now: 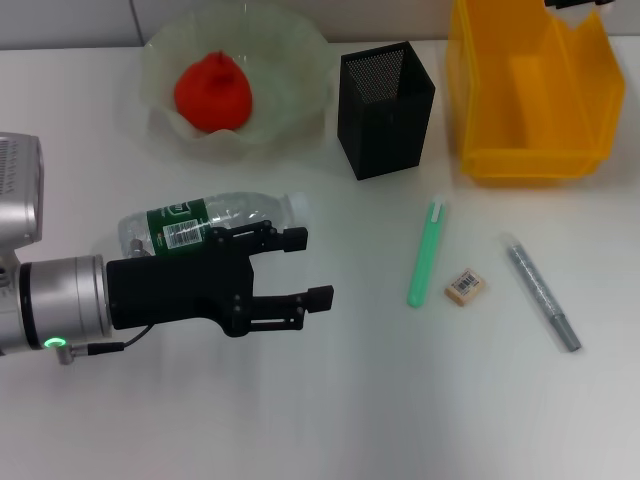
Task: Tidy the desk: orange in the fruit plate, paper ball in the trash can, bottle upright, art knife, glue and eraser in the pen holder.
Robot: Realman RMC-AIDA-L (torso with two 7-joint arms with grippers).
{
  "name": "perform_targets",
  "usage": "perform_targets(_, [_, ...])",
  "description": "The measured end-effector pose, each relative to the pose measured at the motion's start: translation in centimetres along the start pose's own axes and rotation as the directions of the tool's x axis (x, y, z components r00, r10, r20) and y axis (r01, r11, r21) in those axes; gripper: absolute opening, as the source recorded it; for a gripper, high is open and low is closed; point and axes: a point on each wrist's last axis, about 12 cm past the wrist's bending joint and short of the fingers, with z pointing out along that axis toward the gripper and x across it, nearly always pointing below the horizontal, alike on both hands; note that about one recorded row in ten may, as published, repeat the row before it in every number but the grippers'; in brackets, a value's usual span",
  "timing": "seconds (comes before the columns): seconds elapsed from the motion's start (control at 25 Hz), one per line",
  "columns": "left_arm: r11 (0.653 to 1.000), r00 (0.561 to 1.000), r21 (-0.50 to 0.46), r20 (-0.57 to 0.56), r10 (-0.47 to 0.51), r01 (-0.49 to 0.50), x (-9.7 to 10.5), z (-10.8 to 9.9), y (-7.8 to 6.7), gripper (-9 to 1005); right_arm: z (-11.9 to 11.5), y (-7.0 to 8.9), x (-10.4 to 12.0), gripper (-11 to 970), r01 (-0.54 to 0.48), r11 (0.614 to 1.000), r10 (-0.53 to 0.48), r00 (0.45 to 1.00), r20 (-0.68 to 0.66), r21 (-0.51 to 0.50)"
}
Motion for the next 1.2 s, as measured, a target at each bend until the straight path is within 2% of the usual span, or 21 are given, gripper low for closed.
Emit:
perform_targets(0.32, [1.0, 1.0, 0.001, -0.001, 0.0, 0.0, -0.1, -0.1, 0.1, 815, 0.0, 0.1, -0.2, 776, -0.042, 0.999, 0.044, 0.996, 0.075, -0.021])
perform_targets(0.44, [1.0, 1.0, 0.001, -0.001, 0.002, -0.002, -0.2, 0.0, 0.1, 814, -0.9, 0.1, 0.4, 804, -0.099, 0.989, 0.12, 0.971, 0.206, -0.11])
perform_targets(0.48, [1.0, 1.0, 0.007, -0.001, 0.009, -0.009, -0.5, 0.1, 0.2, 814, -1.7, 0.2, 1.1, 810, -0.115, 0.974, 0.17, 0.942, 0.29, -0.198])
perform_targets(0.52, [1.0, 1.0, 0.008, -0.001, 0.01, -0.01, -0.5, 0.1, 0.3, 814, -1.7, 0.2, 1.1, 815, -0.115, 0.974, 0.17, 0.942, 0.29, -0.198])
perform_targets(0.64, [1.0, 1.0, 0.014, -0.001, 0.015, -0.015, -0.7, 0.2, 0.3, 814, -3.2, 0.7, 3.2, 826, -0.058, 0.93, 0.21, 0.895, 0.394, -0.363])
perform_targets(0.68, [1.0, 1.0, 0.016, 0.0, 0.016, -0.016, -0.7, 0.3, 0.4, 814, -4.2, 1.1, 5.0, 826, 0.011, 0.892, 0.212, 0.873, 0.438, -0.453])
perform_targets(0.72, [1.0, 1.0, 0.017, 0.0, 0.016, -0.016, -0.8, 0.3, 0.4, 814, -4.2, 1.1, 5.0, 826, 0.011, 0.892, 0.212, 0.873, 0.438, -0.453])
perform_targets(0.8, [1.0, 1.0, 0.02, -0.001, 0.015, -0.015, -0.8, 0.4, 0.4, 814, -4.8, 1.6, 6.9, 827, 0.061, 0.858, 0.203, 0.871, 0.446, -0.51])
perform_targets(0.84, [1.0, 1.0, 0.022, -0.002, 0.012, -0.012, -0.9, 0.4, 0.4, 814, -5.0, 1.8, 7.9, 827, 0.082, 0.843, 0.195, 0.875, 0.443, -0.532])
perform_targets(0.88, [1.0, 1.0, 0.024, -0.003, 0.008, -0.008, -0.9, 0.4, 0.4, 814, -5.0, 2.4, 10.0, 827, 0.102, 0.82, 0.177, 0.891, 0.419, -0.563])
perform_targets(0.92, [1.0, 1.0, 0.025, -0.004, 0.006, -0.006, -1.0, 0.5, 0.5, 814, -5.0, 2.4, 10.0, 827, 0.102, 0.82, 0.177, 0.891, 0.419, -0.563])
perform_targets(1.04, [1.0, 1.0, 0.028, -0.006, 0.0, 0.0, -1.1, 0.5, 0.5, 814, -4.6, 3.4, 12.9, 827, 0.134, 0.798, 0.126, 0.916, 0.38, -0.588])
perform_targets(1.08, [1.0, 1.0, 0.028, -0.006, -0.001, 0.001, -1.2, 0.6, 0.6, 814, -4.1, 4.3, 14.5, 827, 0.148, 0.792, 0.093, 0.93, 0.356, -0.593])
perform_targets(1.2, [1.0, 1.0, 0.026, -0.007, -0.003, 0.004, -1.4, 0.7, 0.7, 814, -3.4, 5.1, 15.8, 827, 0.154, 0.792, 0.063, 0.942, 0.33, -0.591])
